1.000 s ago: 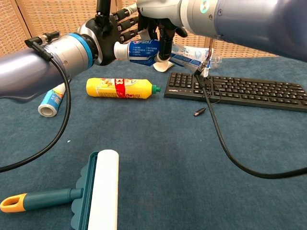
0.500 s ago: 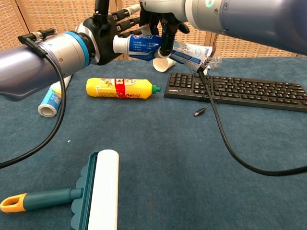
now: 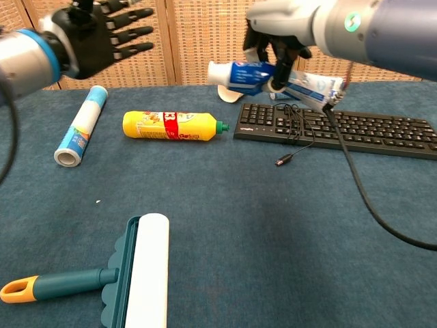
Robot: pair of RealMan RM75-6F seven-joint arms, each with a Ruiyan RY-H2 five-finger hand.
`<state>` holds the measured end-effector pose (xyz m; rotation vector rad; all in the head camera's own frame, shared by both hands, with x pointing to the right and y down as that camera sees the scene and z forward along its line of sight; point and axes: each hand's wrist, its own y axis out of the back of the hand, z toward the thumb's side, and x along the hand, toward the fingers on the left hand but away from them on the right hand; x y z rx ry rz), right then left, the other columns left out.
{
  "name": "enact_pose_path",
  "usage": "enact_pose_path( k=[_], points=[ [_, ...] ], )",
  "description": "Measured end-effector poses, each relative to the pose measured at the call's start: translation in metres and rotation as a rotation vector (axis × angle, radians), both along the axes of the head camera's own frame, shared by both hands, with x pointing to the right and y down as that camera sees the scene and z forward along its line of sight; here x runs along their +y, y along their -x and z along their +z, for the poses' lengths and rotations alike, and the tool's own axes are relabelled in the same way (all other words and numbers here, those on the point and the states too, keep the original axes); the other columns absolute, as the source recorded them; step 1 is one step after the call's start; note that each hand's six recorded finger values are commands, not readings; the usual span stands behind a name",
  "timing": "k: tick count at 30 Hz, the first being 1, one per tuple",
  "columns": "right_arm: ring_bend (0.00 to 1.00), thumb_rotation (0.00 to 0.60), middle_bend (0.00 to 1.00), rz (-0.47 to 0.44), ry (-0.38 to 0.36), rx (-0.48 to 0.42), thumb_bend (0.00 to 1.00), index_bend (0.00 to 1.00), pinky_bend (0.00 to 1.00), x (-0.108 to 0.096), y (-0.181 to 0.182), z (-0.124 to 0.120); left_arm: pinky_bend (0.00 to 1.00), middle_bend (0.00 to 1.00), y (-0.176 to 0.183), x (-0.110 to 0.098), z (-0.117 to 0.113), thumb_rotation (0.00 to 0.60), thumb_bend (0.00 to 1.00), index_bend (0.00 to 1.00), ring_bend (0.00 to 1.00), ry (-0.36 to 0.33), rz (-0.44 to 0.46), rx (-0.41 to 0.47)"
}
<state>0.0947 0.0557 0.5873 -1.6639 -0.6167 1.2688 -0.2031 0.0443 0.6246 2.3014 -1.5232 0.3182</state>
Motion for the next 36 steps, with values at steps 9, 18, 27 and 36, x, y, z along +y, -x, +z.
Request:
enact_pose_path(
  k=[9,18,27,36],
  points=[
    [0.64,0.6,0.73,-0.076,0.045,0.122,0.67,0.73,0.8,0.026,-0.041,0.042,0.0,0.0,0.104,0.01,0.007,0.359,0.0,0.0,0.0,-0.161,0.157,-0.544],
    [0.64,0.6,0.73,-0.116,0.108,0.155,0.67,0.72,0.8,0.055,-0.04,0.083,0.0,0.0,0.175,0.038,0.004,0.423,0.0,0.0,0.0,-0.24,0.176,-0.857],
    [0.2,0.6,0.24,-0.099,0.164,0.136,0.03,0.12,0.5,0.069,-0.035,0.099,0.0,0.0,0.196,0.054,0.001,0.436,0.0,0.0,0.0,-0.256,0.168,-0.937],
    [0.0,0.6,0.02,-0.034,0.213,0.053,0.0,0.0,0.19,0.069,-0.041,0.092,0.0,0.0,0.206,0.063,-0.006,0.514,0.0,0.0,0.0,-0.287,0.165,-0.995]
  ],
)
